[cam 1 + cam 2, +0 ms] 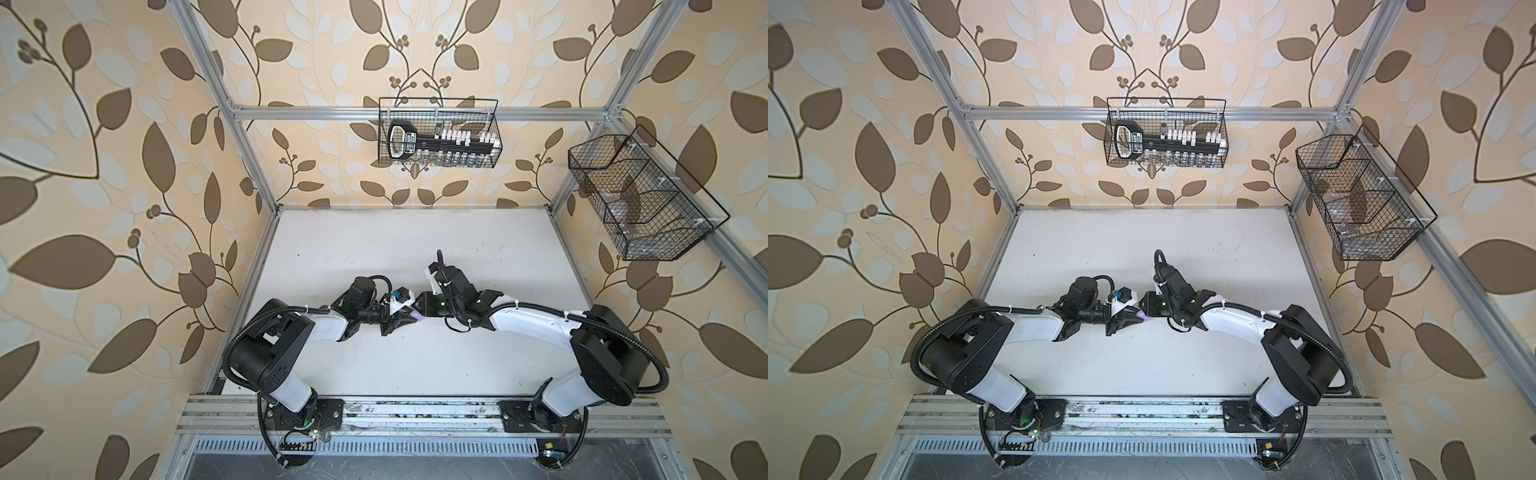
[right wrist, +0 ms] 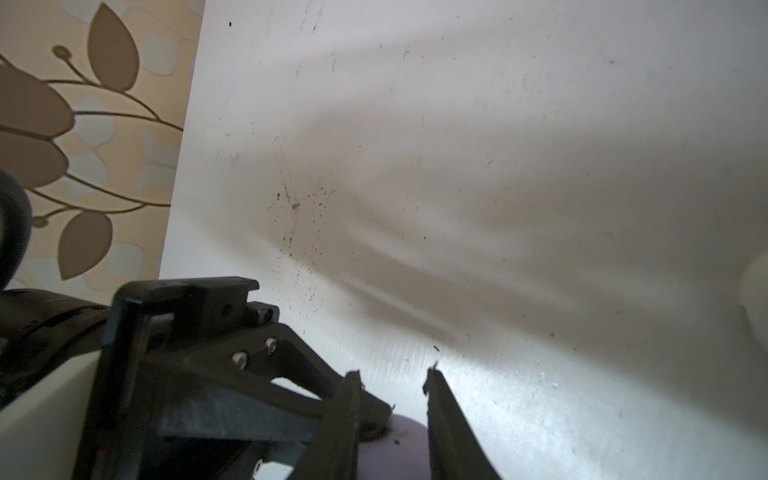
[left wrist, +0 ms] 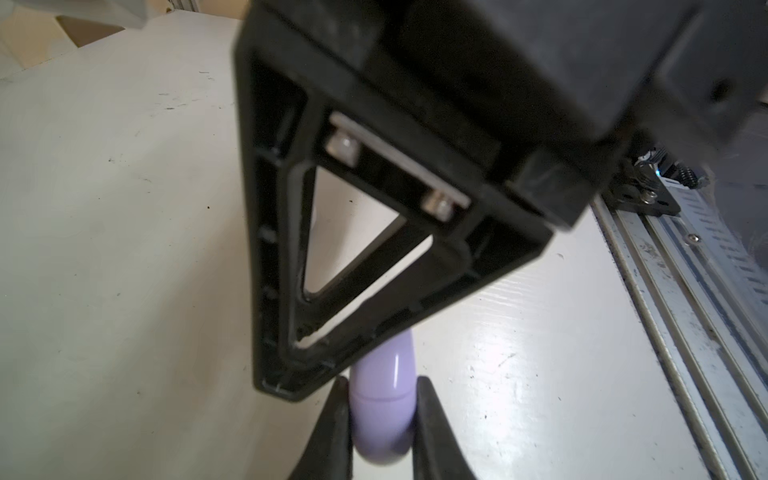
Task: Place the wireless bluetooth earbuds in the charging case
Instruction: 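Draw the right gripper back while the left gripper lowers the closed case to the table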
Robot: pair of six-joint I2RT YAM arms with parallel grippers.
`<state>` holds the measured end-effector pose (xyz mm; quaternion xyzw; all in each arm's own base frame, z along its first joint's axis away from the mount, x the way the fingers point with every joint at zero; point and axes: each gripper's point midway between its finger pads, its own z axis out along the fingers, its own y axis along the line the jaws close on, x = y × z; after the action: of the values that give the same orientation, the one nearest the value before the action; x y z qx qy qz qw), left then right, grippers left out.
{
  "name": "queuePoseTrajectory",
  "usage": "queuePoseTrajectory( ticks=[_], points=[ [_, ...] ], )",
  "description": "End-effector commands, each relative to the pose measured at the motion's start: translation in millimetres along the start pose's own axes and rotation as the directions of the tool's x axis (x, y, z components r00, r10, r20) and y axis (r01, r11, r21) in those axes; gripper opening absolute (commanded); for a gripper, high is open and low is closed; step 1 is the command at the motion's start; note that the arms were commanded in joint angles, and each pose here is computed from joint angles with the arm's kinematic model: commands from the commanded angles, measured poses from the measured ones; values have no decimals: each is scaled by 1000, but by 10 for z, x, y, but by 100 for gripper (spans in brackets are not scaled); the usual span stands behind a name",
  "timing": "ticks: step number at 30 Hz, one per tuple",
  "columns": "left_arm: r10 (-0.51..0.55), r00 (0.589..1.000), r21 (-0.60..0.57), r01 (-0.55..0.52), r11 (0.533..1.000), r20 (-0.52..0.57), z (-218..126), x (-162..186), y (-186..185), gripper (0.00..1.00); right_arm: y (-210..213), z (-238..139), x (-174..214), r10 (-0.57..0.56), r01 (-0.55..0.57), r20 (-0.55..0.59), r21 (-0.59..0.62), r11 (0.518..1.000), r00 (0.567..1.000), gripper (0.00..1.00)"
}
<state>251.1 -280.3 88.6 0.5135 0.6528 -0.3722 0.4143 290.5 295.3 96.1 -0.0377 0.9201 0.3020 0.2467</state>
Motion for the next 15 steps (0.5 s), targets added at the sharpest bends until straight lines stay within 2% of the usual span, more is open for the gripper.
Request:
queuePoseTrajectory(
  ticks=[1, 8, 15],
  points=[
    [67, 995, -46, -64, 997, 74, -9, -373, 189, 0, -142, -128, 29, 11, -13, 26, 50, 999, 1000, 31],
    [-17, 1000, -53, 16, 998, -5, 52, -334, 326, 0, -379, -566, -202, 49, -58, 154, 56, 997, 987, 39],
    [-172, 980, -17, 171, 985, -97, 197, -252, 437, 0, -711, -1008, -251, 50, -85, 235, 140, 987, 971, 41]
  ],
)
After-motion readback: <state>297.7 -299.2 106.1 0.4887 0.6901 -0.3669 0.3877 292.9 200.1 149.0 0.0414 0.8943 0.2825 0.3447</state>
